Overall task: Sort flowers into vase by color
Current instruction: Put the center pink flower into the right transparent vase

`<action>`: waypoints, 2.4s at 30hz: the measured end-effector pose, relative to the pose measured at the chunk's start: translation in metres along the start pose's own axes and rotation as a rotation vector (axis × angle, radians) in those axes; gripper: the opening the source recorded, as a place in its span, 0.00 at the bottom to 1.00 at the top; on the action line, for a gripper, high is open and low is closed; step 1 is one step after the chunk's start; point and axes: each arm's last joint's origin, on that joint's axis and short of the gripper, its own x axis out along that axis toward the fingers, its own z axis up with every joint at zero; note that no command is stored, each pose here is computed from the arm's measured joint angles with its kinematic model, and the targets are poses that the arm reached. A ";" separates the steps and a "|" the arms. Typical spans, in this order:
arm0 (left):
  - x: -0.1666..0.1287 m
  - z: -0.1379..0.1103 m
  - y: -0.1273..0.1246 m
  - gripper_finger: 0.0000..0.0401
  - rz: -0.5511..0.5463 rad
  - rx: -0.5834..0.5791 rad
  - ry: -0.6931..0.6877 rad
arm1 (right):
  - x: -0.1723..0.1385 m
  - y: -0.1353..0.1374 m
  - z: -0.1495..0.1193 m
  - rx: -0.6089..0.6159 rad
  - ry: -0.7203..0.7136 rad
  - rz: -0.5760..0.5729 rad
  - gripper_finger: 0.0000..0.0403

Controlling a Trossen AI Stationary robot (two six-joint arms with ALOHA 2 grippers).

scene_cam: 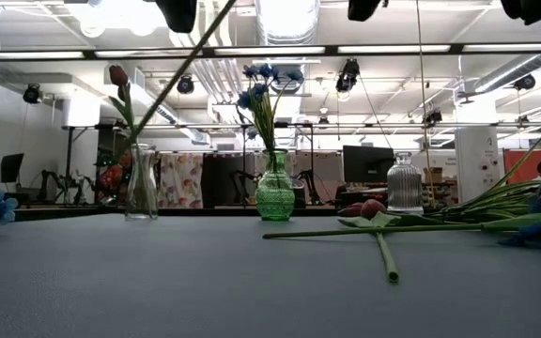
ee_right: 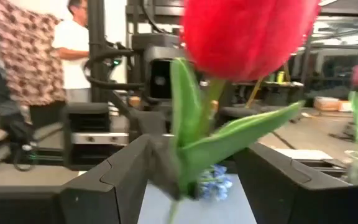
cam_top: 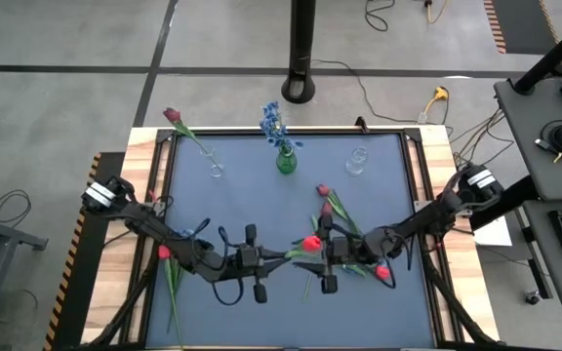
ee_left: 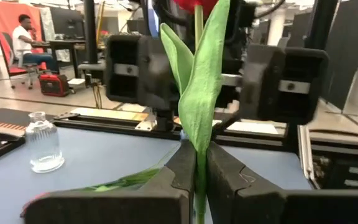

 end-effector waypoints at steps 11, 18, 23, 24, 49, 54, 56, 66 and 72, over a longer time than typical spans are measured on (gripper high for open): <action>0.003 0.001 0.004 0.02 0.028 -0.009 -0.012 | 0.006 0.002 0.005 -0.003 -0.015 -0.006 0.46; 0.006 0.005 0.005 0.02 0.037 -0.004 -0.030 | 0.006 0.002 0.006 -0.018 -0.018 -0.006 0.24; 0.008 0.009 0.004 0.02 0.035 0.017 -0.041 | 0.006 0.002 0.006 -0.034 -0.019 -0.007 0.10; 0.008 0.009 0.004 0.02 0.034 0.017 -0.041 | 0.006 0.002 0.006 -0.038 -0.019 -0.007 0.08; -0.040 0.024 0.025 0.52 0.064 -0.057 0.387 | -0.037 -0.051 0.066 -0.146 0.238 -0.477 0.04; -0.047 0.025 0.031 0.50 0.096 -0.086 0.436 | -0.065 -0.093 0.101 -0.100 0.198 -0.645 0.04; -0.047 0.024 0.031 0.50 0.098 -0.081 0.441 | -0.077 -0.111 0.113 -0.073 0.194 -0.708 0.04; -0.050 0.026 0.035 0.49 0.105 -0.055 0.460 | -0.115 -0.164 0.158 0.054 0.375 -0.855 0.04; -0.051 0.027 0.035 0.49 0.100 -0.038 0.458 | -0.117 -0.179 0.180 0.017 0.367 -0.908 0.04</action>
